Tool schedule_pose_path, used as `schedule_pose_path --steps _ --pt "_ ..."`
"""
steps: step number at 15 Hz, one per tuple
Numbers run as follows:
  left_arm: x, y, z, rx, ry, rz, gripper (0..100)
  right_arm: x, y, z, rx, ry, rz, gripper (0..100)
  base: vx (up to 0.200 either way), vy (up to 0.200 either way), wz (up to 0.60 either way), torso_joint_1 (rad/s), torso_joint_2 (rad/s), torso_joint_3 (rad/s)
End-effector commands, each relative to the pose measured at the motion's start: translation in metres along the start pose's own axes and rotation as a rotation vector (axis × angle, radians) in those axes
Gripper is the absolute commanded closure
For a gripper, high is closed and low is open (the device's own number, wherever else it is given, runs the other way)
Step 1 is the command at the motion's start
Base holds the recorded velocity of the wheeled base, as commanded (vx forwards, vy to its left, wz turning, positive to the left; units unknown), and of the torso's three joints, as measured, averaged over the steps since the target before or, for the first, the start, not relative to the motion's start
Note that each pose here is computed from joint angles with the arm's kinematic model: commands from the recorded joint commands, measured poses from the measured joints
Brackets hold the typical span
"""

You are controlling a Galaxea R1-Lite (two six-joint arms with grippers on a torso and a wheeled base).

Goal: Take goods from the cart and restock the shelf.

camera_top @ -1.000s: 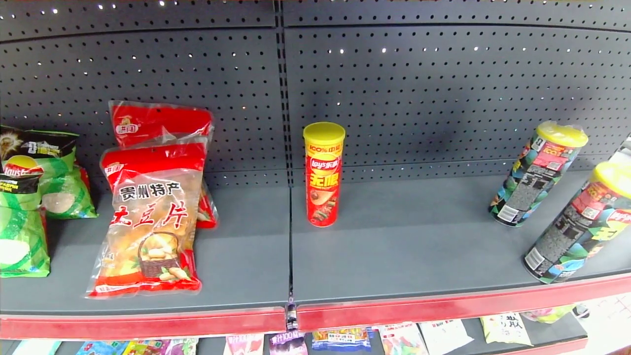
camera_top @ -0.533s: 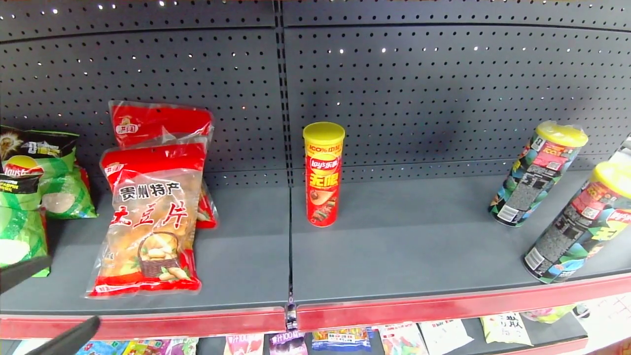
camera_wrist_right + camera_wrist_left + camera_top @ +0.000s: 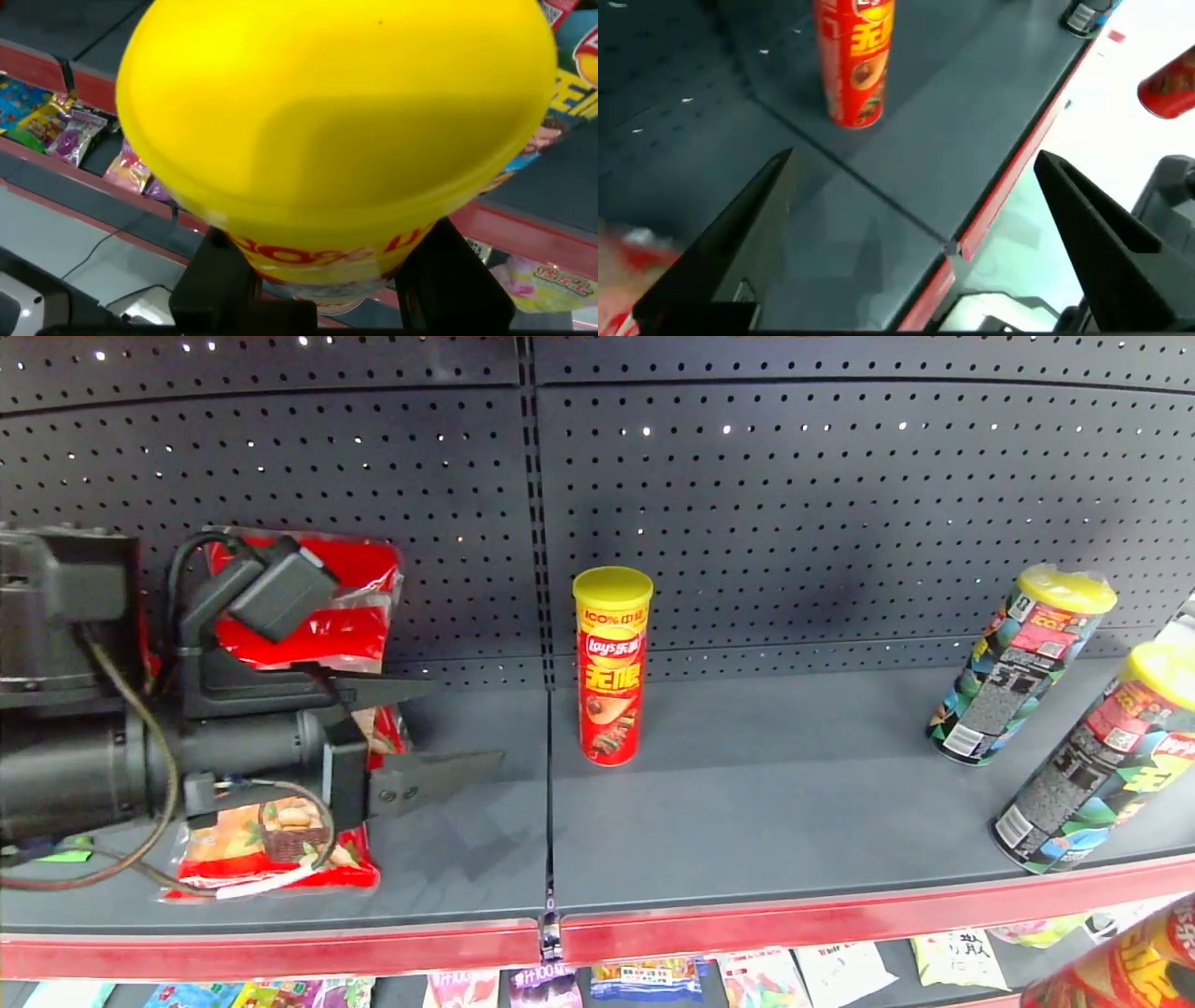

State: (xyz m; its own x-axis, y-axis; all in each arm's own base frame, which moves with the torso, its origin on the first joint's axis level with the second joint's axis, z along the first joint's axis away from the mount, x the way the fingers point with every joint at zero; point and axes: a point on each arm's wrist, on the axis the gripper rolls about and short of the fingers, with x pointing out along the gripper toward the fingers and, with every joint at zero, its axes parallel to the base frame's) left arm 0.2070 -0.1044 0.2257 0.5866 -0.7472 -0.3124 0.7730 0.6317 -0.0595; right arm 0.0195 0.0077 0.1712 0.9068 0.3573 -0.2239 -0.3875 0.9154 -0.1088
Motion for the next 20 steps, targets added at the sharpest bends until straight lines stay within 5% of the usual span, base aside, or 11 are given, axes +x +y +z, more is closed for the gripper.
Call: schedule_pose_path --steps 1,6,20 --pt "0.042 0.013 -0.005 -0.026 0.067 -0.057 0 0.019 -0.002 0.007 0.005 0.051 0.009 100 0.000 0.000 0.00 0.000 0.00 0.000" --pt "0.089 0.035 0.013 0.024 0.035 -0.070 0 0.027 -0.002 0.011 0.037 0.041 0.004 100 0.000 0.000 0.00 0.000 0.00 0.000" --pt "0.152 0.068 0.032 0.068 -0.049 -0.064 0 0.029 -0.003 0.010 0.054 0.054 -0.002 100 0.000 0.000 0.00 0.000 0.00 0.000"
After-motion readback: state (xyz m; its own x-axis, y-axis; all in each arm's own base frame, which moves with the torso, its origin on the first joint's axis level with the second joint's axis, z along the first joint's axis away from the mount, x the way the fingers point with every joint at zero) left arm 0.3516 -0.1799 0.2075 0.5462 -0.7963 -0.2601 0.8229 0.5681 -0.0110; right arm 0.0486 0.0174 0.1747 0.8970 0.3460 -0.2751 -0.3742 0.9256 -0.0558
